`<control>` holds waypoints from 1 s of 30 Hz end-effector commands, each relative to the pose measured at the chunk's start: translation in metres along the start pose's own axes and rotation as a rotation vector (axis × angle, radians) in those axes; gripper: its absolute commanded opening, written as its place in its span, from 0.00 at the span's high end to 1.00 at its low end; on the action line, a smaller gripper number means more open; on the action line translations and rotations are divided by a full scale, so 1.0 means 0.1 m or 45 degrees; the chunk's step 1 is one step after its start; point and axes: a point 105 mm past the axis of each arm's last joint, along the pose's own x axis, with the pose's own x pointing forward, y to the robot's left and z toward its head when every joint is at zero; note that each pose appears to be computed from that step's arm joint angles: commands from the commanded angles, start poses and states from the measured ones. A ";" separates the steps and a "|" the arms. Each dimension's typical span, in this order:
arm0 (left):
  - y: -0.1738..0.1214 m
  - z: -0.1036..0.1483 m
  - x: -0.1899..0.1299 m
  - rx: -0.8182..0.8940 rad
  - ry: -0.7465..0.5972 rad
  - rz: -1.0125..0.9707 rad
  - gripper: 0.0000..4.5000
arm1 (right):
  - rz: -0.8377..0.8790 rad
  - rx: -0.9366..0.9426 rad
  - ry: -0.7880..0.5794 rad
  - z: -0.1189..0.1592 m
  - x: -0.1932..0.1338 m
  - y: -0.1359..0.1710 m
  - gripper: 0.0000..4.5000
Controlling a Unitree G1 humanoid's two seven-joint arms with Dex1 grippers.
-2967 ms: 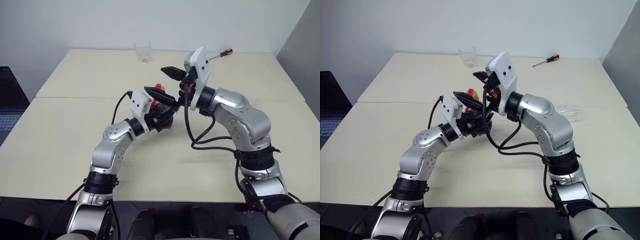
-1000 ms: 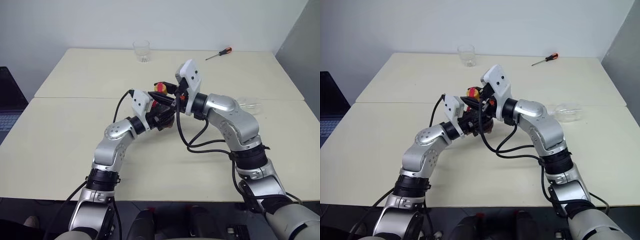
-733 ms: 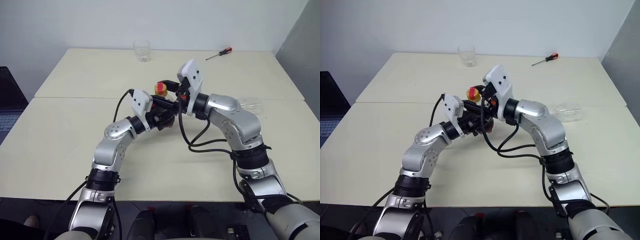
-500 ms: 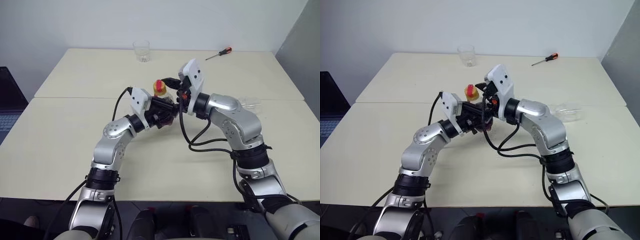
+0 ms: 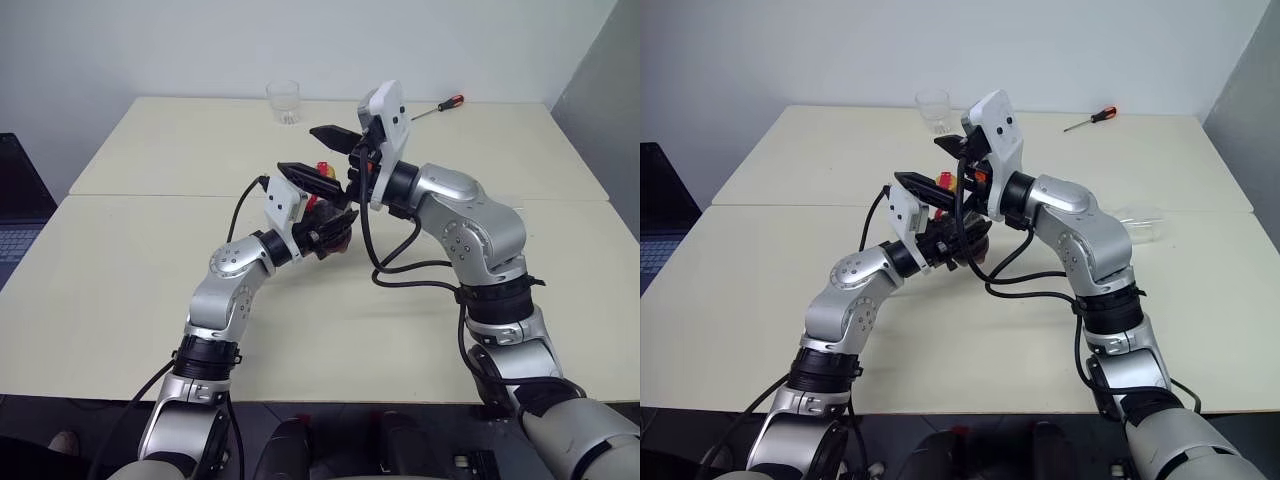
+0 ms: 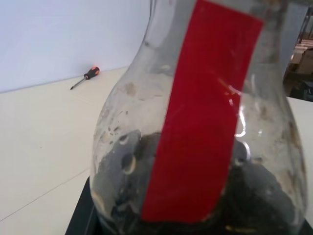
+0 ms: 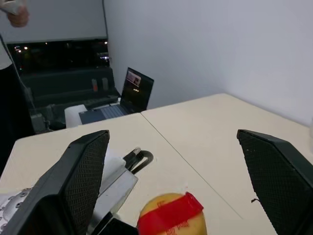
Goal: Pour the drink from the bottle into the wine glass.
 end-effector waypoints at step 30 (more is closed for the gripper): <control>0.00 0.22 0.07 0.059 -0.085 -0.018 0.55 | 0.029 -0.022 0.010 -0.05 -0.05 0.06 0.01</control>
